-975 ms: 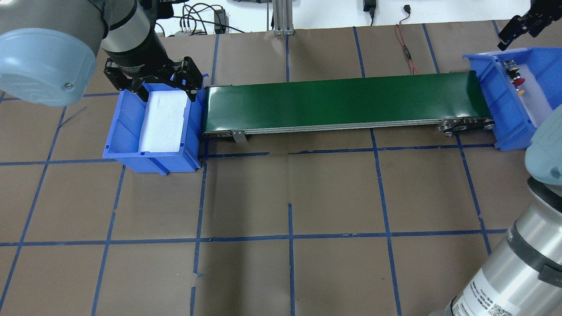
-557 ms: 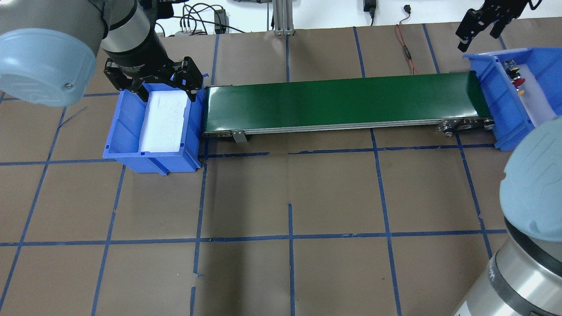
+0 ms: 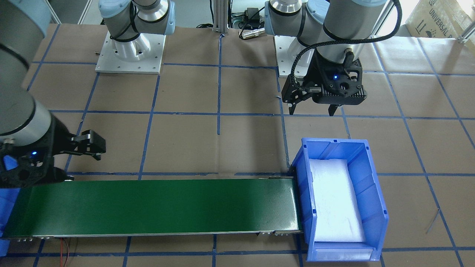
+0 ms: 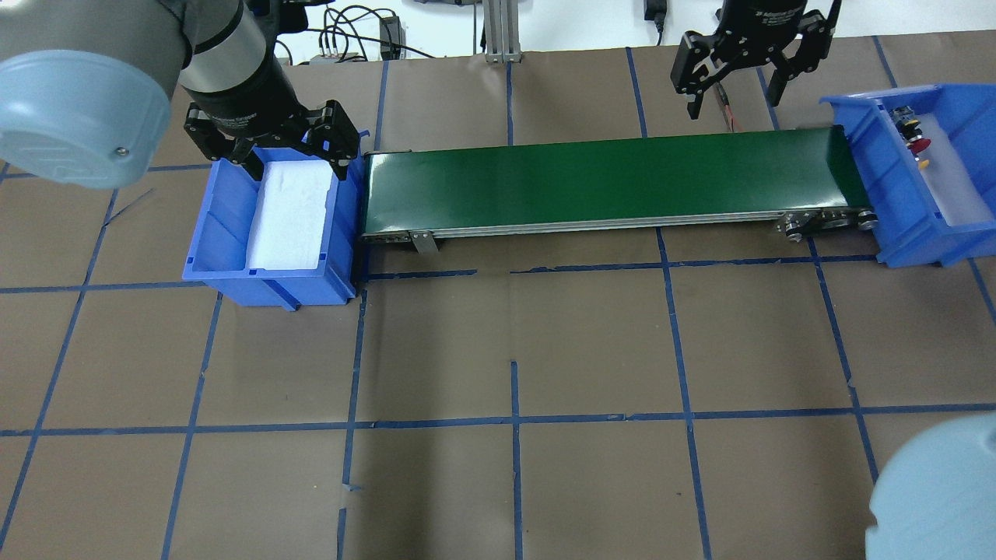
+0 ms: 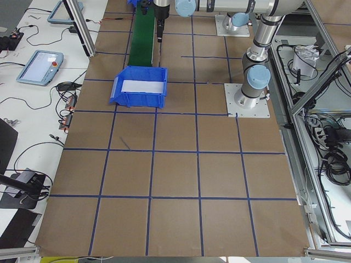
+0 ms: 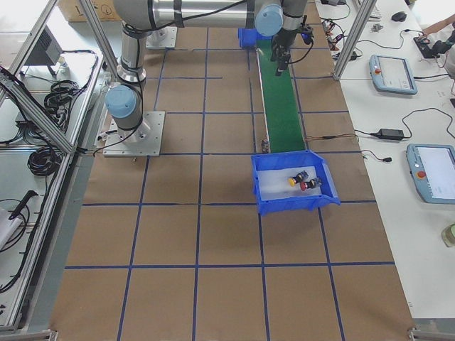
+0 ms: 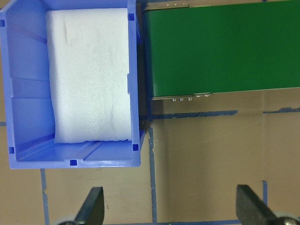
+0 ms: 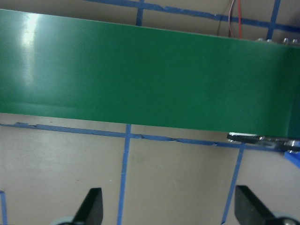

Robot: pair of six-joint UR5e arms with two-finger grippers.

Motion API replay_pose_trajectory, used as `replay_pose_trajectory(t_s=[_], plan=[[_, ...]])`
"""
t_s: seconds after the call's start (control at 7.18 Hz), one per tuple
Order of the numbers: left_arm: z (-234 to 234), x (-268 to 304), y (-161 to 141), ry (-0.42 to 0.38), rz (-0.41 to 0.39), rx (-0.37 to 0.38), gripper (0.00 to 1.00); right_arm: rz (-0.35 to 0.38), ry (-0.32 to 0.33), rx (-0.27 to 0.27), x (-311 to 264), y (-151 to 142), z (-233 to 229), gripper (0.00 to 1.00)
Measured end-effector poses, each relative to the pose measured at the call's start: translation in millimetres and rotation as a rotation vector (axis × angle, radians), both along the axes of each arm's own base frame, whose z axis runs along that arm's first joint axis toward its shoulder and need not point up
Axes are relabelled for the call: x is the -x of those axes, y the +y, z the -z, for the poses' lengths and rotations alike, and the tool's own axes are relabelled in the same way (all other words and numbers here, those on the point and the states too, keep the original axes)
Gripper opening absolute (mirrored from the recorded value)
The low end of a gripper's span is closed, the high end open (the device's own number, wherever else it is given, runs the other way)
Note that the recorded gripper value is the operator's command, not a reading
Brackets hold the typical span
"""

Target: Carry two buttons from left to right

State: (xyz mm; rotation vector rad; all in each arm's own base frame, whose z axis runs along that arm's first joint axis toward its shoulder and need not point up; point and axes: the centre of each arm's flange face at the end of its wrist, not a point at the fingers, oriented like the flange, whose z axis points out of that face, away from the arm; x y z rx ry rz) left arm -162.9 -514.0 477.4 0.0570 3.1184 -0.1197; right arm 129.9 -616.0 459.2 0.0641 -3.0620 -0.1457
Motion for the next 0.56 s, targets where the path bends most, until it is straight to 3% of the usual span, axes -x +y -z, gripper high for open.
replay_pose_trajectory(t_s=[0.28, 0.56], plan=[[0.0, 0.0, 0.0, 0.0, 0.0, 0.0, 1.0, 0.092, 0.002, 0.039, -19.0, 39.9, -21.5, 1.0], [0.0, 0.0, 0.0, 0.0, 0.0, 0.0, 1.0, 0.177, 0.003, 0.043, -22.8, 51.9, -21.4, 1.0]])
